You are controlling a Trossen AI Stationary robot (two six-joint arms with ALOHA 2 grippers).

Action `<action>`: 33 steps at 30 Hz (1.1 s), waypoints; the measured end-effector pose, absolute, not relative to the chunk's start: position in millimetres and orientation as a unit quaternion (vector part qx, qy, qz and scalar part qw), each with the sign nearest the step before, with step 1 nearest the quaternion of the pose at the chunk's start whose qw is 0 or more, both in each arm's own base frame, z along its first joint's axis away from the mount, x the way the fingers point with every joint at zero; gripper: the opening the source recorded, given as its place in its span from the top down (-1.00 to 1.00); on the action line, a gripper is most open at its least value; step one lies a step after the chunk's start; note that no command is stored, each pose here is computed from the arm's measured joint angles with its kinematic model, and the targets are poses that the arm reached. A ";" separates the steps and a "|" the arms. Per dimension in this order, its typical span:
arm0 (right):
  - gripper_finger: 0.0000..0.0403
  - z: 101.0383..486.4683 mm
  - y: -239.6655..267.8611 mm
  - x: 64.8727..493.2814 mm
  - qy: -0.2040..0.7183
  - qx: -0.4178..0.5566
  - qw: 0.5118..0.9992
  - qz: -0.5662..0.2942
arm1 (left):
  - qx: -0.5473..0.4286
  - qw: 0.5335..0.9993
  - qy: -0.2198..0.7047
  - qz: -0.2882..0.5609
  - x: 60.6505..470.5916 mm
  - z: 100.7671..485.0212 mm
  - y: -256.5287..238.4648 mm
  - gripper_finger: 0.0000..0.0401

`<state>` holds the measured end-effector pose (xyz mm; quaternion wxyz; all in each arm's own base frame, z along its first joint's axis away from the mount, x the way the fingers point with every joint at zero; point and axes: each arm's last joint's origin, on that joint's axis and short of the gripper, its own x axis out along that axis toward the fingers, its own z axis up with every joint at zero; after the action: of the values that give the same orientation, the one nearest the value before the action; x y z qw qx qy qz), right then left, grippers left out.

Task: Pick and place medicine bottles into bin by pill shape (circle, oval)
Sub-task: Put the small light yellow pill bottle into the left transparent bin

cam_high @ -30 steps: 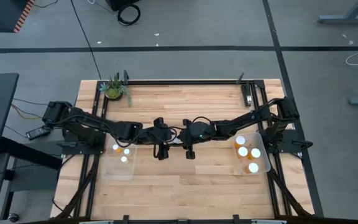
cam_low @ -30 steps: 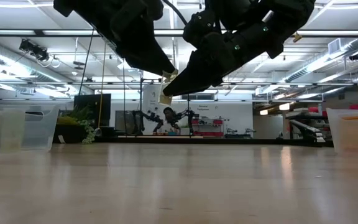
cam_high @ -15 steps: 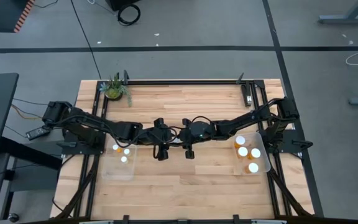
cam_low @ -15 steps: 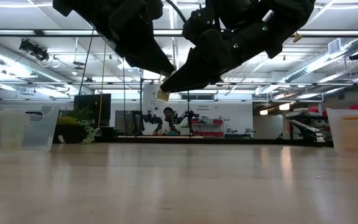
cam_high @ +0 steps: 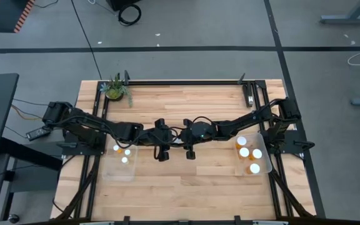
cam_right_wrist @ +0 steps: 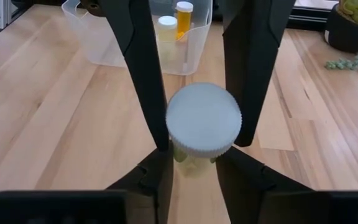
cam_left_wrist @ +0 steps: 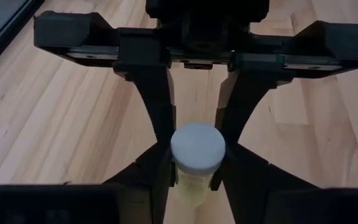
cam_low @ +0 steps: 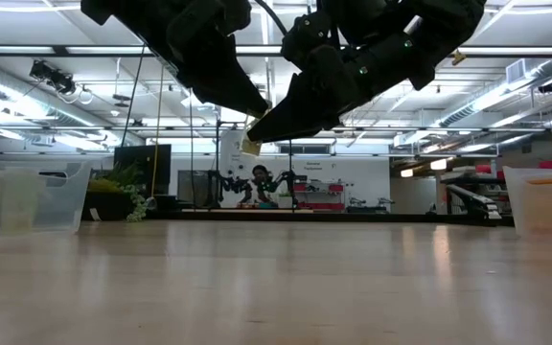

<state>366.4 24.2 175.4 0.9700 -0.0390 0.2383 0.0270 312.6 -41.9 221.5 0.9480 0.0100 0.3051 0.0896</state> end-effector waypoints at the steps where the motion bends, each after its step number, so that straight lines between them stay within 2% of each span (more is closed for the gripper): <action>1: 0.38 175.4 24.3 366.4 0.238 -0.039 0.970 0.028 | 0.010 0.948 0.305 0.090 312.6 221.5 -41.9 0.31; 17: -0.02 167.9 23.1 362.0 0.282 -0.028 0.958 0.029 | -0.004 0.938 0.332 0.098 308.1 216.8 -44.8 0.34; 33: -0.06 160.2 16.4 356.7 0.330 -0.023 0.943 0.028 | -0.054 0.910 0.402 0.082 287.3 205.2 -83.8 0.37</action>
<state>356.7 16.4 160.2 0.9434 -0.0234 0.3297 0.0277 287.3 -83.8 205.2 0.9103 -0.0539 0.4021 0.0823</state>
